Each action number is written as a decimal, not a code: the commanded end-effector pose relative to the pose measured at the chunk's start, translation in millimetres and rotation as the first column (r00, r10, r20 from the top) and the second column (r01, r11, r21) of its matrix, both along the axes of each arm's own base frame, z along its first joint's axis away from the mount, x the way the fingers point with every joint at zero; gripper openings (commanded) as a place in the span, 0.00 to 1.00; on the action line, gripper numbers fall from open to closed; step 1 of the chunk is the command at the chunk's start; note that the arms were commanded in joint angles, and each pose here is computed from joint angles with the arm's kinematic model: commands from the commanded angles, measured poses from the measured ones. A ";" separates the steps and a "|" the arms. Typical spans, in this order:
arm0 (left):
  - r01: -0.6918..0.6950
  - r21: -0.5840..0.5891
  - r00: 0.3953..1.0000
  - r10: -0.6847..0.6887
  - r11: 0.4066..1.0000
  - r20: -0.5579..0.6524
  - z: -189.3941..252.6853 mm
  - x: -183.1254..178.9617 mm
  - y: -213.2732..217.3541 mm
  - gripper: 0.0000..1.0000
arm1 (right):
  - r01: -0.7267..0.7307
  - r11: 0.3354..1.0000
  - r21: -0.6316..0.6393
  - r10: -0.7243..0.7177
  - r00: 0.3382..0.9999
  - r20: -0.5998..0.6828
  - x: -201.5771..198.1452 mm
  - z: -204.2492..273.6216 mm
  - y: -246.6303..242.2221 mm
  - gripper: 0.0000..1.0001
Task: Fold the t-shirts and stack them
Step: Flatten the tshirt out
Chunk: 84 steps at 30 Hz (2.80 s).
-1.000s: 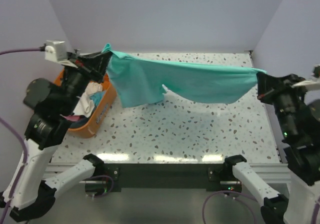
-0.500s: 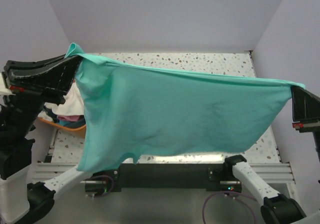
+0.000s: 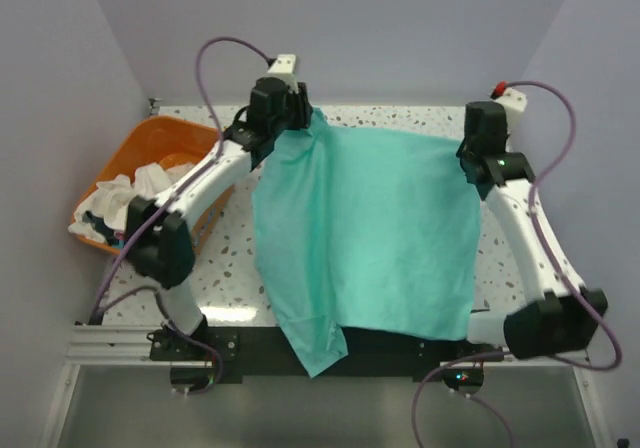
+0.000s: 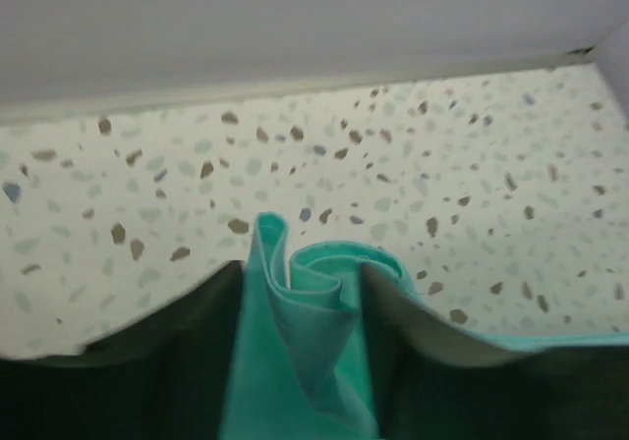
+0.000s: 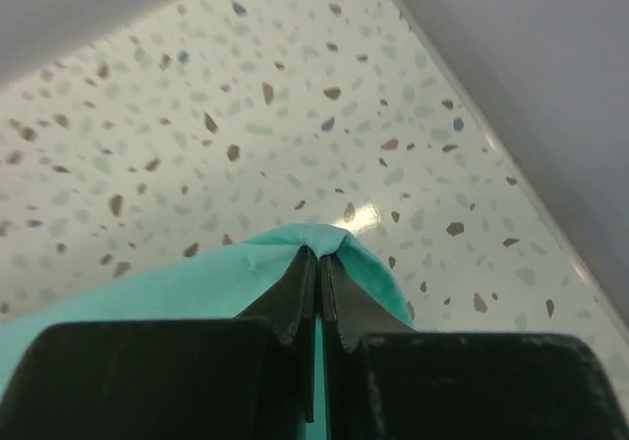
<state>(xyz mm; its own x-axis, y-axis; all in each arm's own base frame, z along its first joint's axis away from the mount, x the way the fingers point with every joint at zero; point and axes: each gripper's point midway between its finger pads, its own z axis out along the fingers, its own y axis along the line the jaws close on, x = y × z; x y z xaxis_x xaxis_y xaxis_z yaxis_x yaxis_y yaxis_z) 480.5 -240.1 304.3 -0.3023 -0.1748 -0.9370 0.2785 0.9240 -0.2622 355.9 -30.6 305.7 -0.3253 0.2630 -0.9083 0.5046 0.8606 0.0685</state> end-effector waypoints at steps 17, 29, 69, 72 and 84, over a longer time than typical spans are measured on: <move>0.034 0.056 0.973 -0.020 0.998 -0.228 -81.5 -16.9 1.3 1.00 | -0.183 0.941 0.285 0.240 0.954 -0.181 46.3 -111.7 36.1 0.99; 0.000 0.010 0.882 0.005 1.000 -0.472 -200.2 -132.5 29.7 1.00 | -0.233 0.862 0.451 0.397 0.863 -0.313 -16.2 -219.6 91.5 0.99; 0.105 0.019 0.865 -0.082 0.994 -0.495 -281.9 128.4 25.3 1.00 | -0.028 0.954 0.300 0.194 0.819 -0.539 175.9 -295.9 -27.1 0.99; 0.138 -0.025 0.888 -0.134 0.990 -0.441 -244.0 133.2 12.0 1.00 | -0.074 0.949 0.305 0.228 0.832 -0.506 180.5 -270.2 -23.2 0.99; 0.191 -0.013 0.968 -0.191 0.981 -0.165 -12.1 21.3 -9.6 1.00 | -0.204 0.944 0.260 0.275 0.921 -0.275 96.1 -99.0 16.5 0.99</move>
<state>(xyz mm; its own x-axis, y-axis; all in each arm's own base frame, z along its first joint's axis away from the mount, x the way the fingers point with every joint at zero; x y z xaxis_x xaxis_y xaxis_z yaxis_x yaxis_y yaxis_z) 550.9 -244.5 163.4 -0.6633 -0.0752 -0.7446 0.2971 0.8867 -0.3542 488.6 -25.2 129.8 -0.7483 0.3316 -0.5746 0.3278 0.9378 0.1143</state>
